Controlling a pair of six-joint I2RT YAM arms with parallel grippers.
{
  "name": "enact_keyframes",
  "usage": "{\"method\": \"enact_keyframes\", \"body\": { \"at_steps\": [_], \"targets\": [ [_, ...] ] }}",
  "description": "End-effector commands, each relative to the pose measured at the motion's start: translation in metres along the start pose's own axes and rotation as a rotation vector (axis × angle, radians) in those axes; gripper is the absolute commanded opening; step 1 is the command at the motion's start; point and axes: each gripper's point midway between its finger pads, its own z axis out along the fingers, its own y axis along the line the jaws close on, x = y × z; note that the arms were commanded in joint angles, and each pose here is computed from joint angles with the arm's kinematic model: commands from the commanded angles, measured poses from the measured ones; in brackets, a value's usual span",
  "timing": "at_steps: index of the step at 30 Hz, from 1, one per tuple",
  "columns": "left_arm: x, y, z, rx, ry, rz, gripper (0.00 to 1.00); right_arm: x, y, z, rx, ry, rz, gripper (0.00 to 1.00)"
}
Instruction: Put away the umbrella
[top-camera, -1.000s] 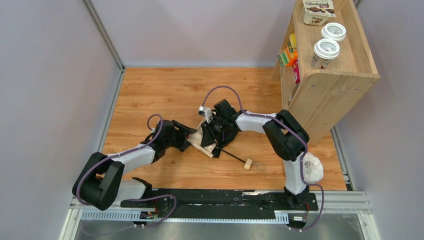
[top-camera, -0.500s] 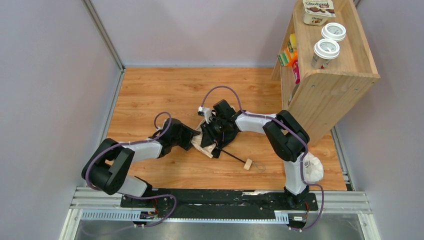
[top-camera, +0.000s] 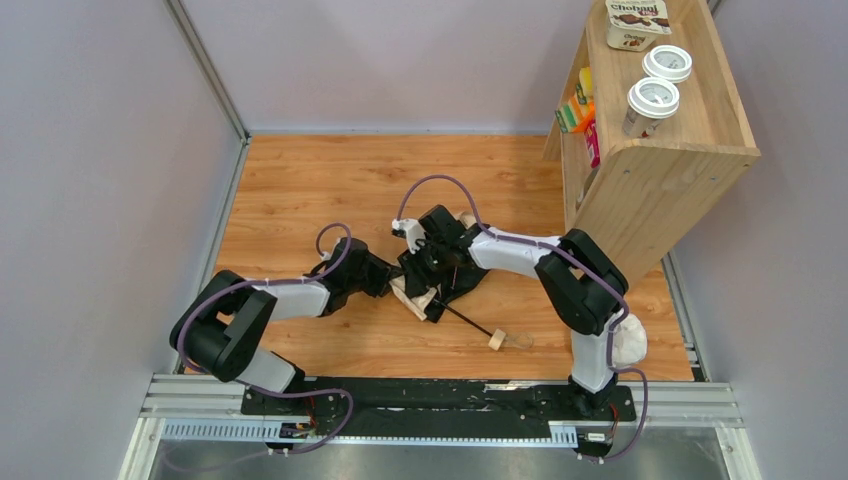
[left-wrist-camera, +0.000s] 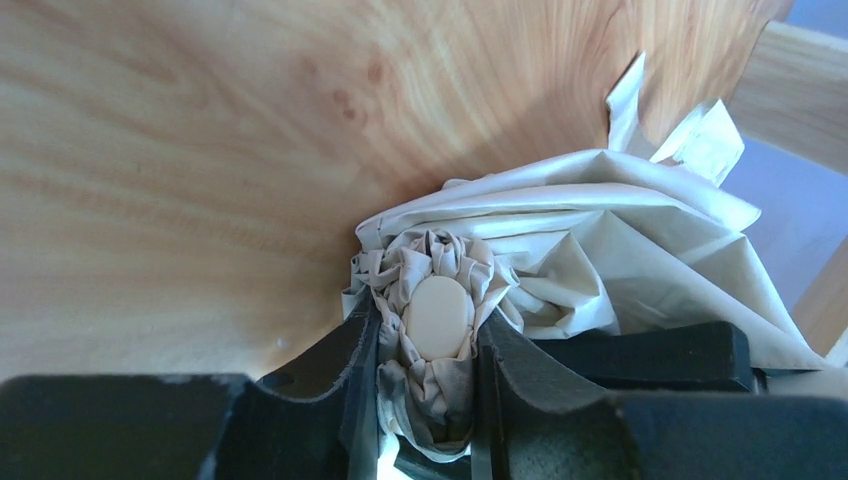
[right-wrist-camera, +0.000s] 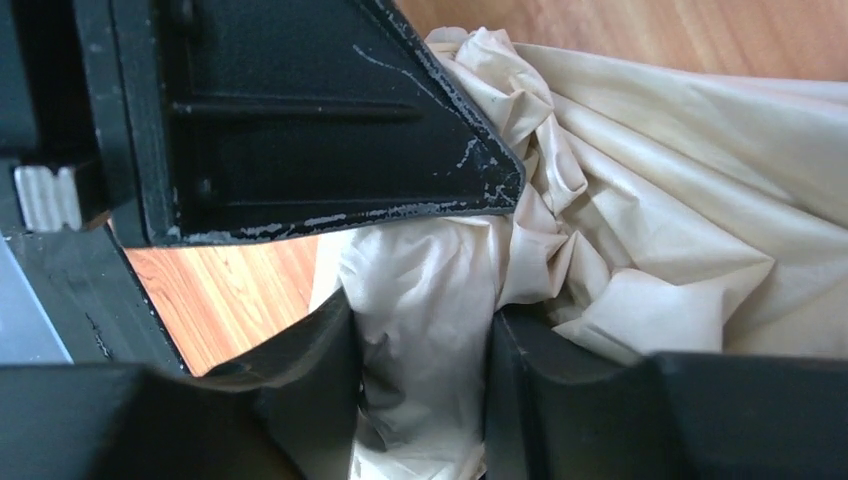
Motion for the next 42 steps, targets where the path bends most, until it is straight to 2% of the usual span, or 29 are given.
{"method": "enact_keyframes", "body": {
  "at_steps": [1, 2, 4, 5, 7, 12, 18, 21, 27, 30, 32, 37, 39, 42],
  "targets": [
    [-0.012, 0.047, -0.012, -0.159, -0.089, 0.057, 0.0, 0.026, -0.005, -0.037, 0.207, 0.101, 0.032, 0.52],
    [-0.012, 0.049, -0.014, -0.179, -0.088, 0.059, 0.0, 0.016, -0.001, -0.045, 0.217, 0.071, 0.013, 0.61],
    [-0.008, 0.053, -0.014, -0.197, -0.078, 0.054, 0.0, -0.001, 0.01, -0.061, 0.245, 0.012, -0.034, 0.73],
    [-0.007, 0.055, -0.014, -0.203, -0.074, 0.05, 0.0, -0.009, 0.018, -0.068, 0.252, -0.015, -0.064, 0.88],
    [-0.006, 0.057, -0.014, -0.209, -0.069, 0.036, 0.0, -0.019, 0.031, -0.08, 0.299, -0.063, -0.143, 1.0],
    [-0.006, 0.056, -0.018, -0.234, -0.074, 0.026, 0.0, -0.021, 0.057, -0.079, 0.406, -0.17, -0.355, 1.0],
    [0.0, 0.069, -0.024, -0.334, -0.043, -0.007, 0.0, -0.012, 0.056, -0.037, 0.572, -0.14, -0.564, 1.0],
    [0.006, 0.069, -0.024, -0.349, -0.007, -0.02, 0.0, -0.01, 0.046, -0.021, 0.634, -0.129, -0.602, 1.0],
    [0.008, 0.07, -0.029, -0.359, 0.0, -0.023, 0.0, -0.009, 0.002, -0.021, 0.933, -0.108, -0.597, 0.98],
    [0.007, 0.068, -0.03, -0.359, -0.004, -0.015, 0.0, 0.003, -0.014, -0.019, 0.961, -0.068, -0.554, 0.9],
    [0.008, 0.069, -0.031, -0.365, 0.005, -0.006, 0.0, 0.012, -0.025, -0.018, 0.941, -0.05, -0.491, 0.75],
    [0.009, 0.068, -0.031, -0.354, 0.007, -0.004, 0.0, 0.048, -0.029, -0.003, 0.78, 0.035, -0.406, 0.24],
    [0.006, 0.062, -0.03, -0.334, -0.004, 0.008, 0.0, 0.063, -0.024, 0.005, 0.698, 0.066, -0.37, 0.01],
    [0.0, 0.046, -0.029, -0.274, -0.026, 0.053, 0.0, 0.089, -0.019, 0.016, 0.579, 0.12, -0.313, 0.0]
  ]
}}
